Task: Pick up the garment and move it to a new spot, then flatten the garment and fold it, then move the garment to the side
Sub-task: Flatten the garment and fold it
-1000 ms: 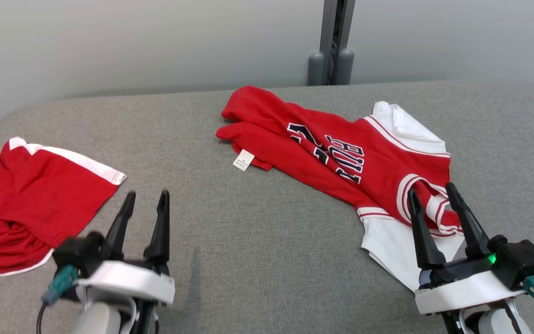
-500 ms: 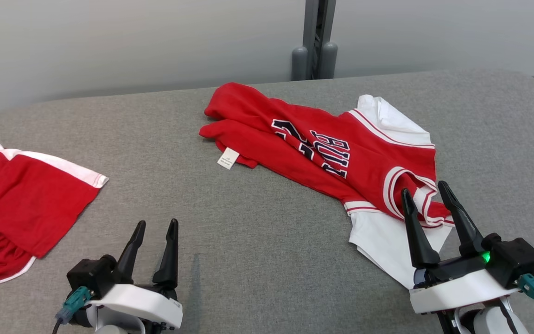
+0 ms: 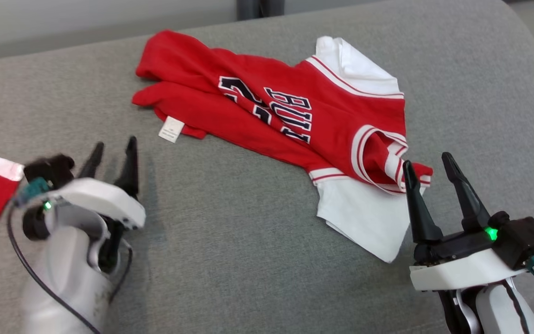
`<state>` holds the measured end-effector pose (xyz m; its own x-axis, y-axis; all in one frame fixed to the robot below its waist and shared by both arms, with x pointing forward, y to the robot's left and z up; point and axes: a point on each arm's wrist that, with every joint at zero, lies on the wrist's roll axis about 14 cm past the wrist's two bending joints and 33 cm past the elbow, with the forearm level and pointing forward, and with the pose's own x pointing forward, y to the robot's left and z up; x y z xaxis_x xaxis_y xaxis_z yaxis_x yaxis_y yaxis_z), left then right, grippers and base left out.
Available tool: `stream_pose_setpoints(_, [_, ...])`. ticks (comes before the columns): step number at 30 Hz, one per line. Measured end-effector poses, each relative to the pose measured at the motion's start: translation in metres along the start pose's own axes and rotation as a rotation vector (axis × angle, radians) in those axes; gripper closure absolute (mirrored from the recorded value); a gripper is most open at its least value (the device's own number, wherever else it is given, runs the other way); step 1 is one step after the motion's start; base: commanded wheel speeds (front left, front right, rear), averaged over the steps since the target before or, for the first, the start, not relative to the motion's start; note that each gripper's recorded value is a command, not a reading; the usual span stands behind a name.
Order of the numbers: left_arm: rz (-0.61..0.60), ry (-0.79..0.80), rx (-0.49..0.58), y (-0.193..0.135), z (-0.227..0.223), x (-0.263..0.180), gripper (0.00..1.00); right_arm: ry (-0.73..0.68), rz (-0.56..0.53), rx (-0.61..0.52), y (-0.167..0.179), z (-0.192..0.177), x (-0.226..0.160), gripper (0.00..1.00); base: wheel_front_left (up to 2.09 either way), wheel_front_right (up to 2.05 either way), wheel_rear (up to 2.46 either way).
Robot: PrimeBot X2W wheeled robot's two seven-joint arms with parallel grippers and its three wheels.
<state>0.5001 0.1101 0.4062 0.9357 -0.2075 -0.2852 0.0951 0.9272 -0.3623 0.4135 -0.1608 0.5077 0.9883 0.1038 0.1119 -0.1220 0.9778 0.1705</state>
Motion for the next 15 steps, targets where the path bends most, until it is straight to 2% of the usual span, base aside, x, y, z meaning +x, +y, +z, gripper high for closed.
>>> stream_pose_setpoints(5, [0.007, 0.093, -0.065, 0.002, -0.006, 0.052, 0.00, 0.041, -0.053, -0.009, -0.019, -0.014, -0.001, 0.00, 0.00, 0.00, 0.00])
stream_pose_setpoints(15, [-0.019, 0.179, -0.040, -0.004, -0.019, 0.097, 0.00, 0.066, -0.116, -0.026, -0.041, -0.021, -0.005, 0.00, 0.00, 0.00, 0.00])
